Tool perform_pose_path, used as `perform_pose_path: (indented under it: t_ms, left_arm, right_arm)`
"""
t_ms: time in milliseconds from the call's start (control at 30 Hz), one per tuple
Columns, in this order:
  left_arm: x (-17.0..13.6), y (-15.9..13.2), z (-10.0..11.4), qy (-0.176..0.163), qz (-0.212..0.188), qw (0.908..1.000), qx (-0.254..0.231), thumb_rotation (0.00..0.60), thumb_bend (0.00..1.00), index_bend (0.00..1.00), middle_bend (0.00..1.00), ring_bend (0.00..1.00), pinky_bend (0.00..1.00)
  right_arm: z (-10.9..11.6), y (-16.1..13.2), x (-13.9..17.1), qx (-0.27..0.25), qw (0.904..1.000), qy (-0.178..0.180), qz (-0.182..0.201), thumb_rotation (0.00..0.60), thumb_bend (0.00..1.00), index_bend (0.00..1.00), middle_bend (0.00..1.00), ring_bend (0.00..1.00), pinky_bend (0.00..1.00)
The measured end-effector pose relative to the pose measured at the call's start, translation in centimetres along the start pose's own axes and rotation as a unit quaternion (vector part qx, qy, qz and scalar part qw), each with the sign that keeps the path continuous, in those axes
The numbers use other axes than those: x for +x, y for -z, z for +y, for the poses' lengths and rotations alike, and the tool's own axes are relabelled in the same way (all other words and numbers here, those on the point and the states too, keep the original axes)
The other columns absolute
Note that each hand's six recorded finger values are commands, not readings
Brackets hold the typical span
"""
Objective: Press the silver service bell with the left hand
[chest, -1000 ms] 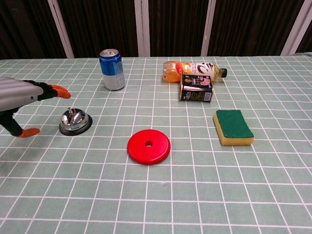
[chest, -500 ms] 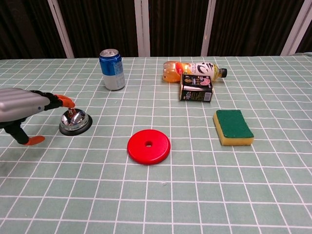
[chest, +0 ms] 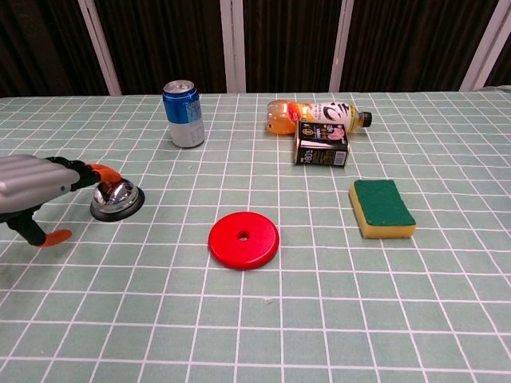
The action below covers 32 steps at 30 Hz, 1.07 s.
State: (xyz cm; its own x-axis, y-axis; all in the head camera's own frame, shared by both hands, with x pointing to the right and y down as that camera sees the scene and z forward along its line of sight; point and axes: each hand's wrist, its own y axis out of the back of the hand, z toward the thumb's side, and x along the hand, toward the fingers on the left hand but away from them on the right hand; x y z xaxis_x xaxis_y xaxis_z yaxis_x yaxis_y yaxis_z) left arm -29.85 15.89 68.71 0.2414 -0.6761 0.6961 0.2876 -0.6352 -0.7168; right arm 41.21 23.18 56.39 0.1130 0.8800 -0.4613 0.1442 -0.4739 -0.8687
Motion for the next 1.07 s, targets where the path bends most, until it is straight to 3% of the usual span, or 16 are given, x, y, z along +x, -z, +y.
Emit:
perform_pose_path:
  t_ms: [67, 300, 433, 567, 767, 1067]
  left_arm:
    - [0.1, -0.2, 1.1, -0.015, -0.004, 0.9998, -0.009, 0.6, 0.48, 0.0, 0.0, 0.0, 0.0]
    - [-0.9, -0.8, 6.2, -0.079, -0.013, 0.9954, -0.053, 0.6, 0.23, 0.0, 0.0, 0.0, 0.0]
    - [-2.9, 0.3, 7.4, -0.096, 0.0, 0.9935, -0.061, 0.6, 0.19, 0.0, 0.0, 0.0, 0.0]
    - [-6.3, 2.8, 6.5, -0.101, 0.034, 0.992, -0.069, 0.6, 0.19, 0.0, 0.0, 0.0, 0.0]
    - [-12.9, 6.8, 3.3, -0.1, 0.082, 0.9864, -0.101, 0.6, 0.19, 0.0, 0.0, 0.0, 0.0]
    - [-17.3, 11.1, -0.2, -0.102, 0.121, 0.9824, -0.099, 0.6, 0.19, 0.0, 0.0, 0.0, 0.0]
  right_arm:
    - [0.0, 0.0, 0.0, 0.0, 1.0, 0.001, 0.0, 0.6, 0.22, 0.0, 0.0, 0.0, 0.0]
    - [0.2, 0.2, 0.0, -0.001, 1.0, 0.003, -0.001, 0.6, 0.22, 0.0, 0.0, 0.0, 0.0]
    - [0.2, 0.2, 0.0, 0.001, 1.0, 0.003, -0.001, 0.6, 0.22, 0.0, 0.0, 0.0, 0.0]
    - [0.1, 0.1, 0.1, 0.007, 1.0, 0.003, 0.0, 0.6, 0.22, 0.0, 0.0, 0.0, 0.0]
    - [0.0, 0.1, 0.1, 0.016, 0.9999, 0.005, 0.001, 0.6, 0.22, 0.0, 0.0, 0.0, 0.0]
    - [-0.1, 0.1, 0.1, 0.018, 0.9998, 0.005, -0.001, 0.6, 0.22, 0.0, 0.0, 0.0, 0.0]
